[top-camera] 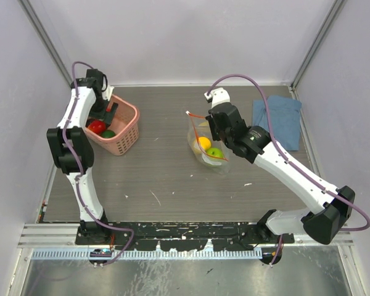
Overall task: Place the food in the zip-top bag and seal the zipper
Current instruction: Pick up the fake fruit from the bin.
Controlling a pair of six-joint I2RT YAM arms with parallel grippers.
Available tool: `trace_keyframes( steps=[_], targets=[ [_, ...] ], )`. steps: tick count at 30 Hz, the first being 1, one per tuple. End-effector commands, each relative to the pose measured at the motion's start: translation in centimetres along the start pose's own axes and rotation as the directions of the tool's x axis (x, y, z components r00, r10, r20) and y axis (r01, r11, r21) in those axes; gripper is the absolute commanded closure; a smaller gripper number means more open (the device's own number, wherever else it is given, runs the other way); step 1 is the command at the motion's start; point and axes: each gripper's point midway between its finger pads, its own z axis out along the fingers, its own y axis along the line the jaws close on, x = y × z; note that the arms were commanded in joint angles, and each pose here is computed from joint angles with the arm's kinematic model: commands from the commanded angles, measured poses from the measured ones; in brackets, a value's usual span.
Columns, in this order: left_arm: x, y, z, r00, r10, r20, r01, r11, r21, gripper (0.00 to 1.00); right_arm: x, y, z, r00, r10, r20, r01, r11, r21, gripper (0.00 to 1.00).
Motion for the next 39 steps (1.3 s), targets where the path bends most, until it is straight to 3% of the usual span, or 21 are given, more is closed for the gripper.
trace_keyframes(
  steps=[1,11,16,18,25,32,39],
  targets=[
    [-1.2,0.9,0.7,0.999,0.037,0.029,-0.036,0.998,-0.049,0.02,-2.6,-0.3,-1.1,0.995,0.042,0.092,-0.041,0.999,-0.01,1.0],
    [-1.6,0.6,3.8,1.0,0.026,-0.01,-0.026,0.998,-0.059,0.04,-2.4,-0.2,-0.7,0.996,0.039,0.084,-0.039,0.999,-0.008,1.0],
    [-0.9,0.1,4.9,0.998,0.025,-0.052,-0.027,0.999,-0.042,0.11,-2.4,-0.3,-0.7,0.996,0.039,0.085,-0.039,0.999,-0.006,1.0],
    [-0.8,0.1,4.9,0.998,0.021,-0.061,-0.023,0.999,-0.041,0.18,-2.4,-0.3,-0.8,0.996,0.039,0.086,-0.039,0.999,-0.006,1.0],
    [-2.0,0.7,2.0,1.0,-0.008,0.01,0.009,0.999,-0.048,0.51,-2.8,-0.4,-1.1,0.994,0.048,0.099,-0.047,0.999,-0.008,1.0],
    [-2.9,1.7,-2.1,0.992,-0.052,0.113,0.06,0.996,-0.065,0.6,-3.1,-0.5,-1.2,0.993,0.057,0.107,-0.056,0.998,-0.008,1.0],
    [-3.8,1.3,-5.8,0.968,-0.109,0.228,0.121,0.992,-0.038,0.61,-3.5,-0.8,-1.6,0.991,0.065,0.115,-0.066,0.998,0.003,1.0]
  ],
)
